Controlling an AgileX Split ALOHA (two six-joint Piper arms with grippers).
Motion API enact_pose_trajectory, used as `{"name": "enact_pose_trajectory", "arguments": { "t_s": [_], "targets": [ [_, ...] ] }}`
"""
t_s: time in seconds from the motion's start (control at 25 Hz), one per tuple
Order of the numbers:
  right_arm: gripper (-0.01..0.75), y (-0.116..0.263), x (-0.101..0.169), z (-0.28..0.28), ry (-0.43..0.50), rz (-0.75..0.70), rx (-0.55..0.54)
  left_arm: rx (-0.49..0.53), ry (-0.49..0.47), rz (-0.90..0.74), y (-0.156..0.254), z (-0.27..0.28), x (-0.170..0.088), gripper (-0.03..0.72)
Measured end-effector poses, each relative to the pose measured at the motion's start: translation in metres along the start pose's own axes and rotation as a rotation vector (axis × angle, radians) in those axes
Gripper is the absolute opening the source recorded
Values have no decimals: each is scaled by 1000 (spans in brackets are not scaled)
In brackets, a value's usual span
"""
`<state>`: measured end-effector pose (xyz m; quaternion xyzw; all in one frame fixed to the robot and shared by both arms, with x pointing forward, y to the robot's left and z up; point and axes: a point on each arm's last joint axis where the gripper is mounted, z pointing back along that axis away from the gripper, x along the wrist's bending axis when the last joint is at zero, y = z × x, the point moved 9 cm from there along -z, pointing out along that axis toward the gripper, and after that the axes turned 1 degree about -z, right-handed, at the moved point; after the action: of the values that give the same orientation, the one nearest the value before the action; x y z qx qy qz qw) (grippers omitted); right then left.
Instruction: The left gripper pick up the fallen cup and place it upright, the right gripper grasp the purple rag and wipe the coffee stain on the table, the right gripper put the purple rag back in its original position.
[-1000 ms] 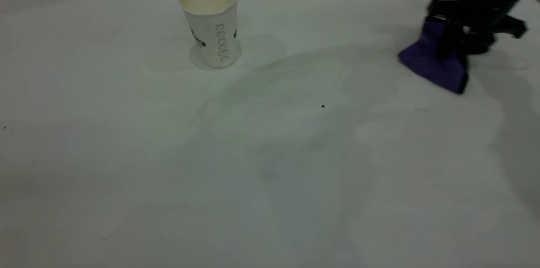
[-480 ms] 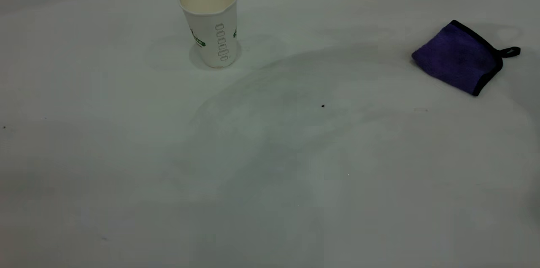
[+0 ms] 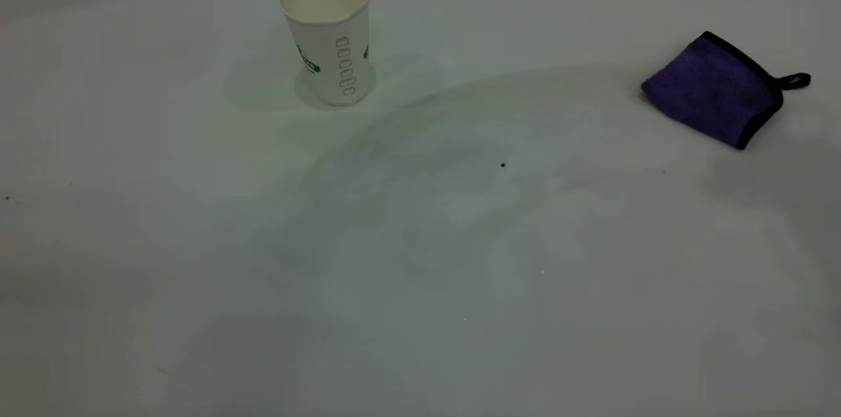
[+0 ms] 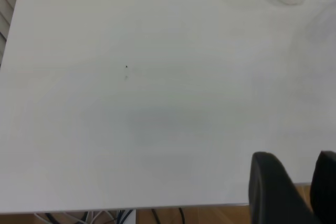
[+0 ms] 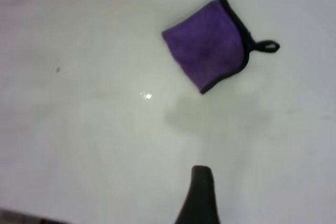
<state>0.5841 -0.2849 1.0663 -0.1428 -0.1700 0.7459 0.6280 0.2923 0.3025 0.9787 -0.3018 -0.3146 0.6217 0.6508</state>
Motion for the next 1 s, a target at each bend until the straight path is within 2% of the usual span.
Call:
{"name": "enact_pose_trajectory", "arguments": {
  "t_s": [0.12,0.56,0.76,1.0],
  "targets": [
    [715,30,7,26,3,-2,-30,0,0,0,0,0,0,252],
    [700,185,30,38,12,2,-10,0,0,0,0,0,0,252],
    [692,243,43,42,11,20,-153,0,0,0,0,0,0,252],
    [673,273,48,39,7,-41,-322,0,0,0,0,0,0,252]
  ]
}}
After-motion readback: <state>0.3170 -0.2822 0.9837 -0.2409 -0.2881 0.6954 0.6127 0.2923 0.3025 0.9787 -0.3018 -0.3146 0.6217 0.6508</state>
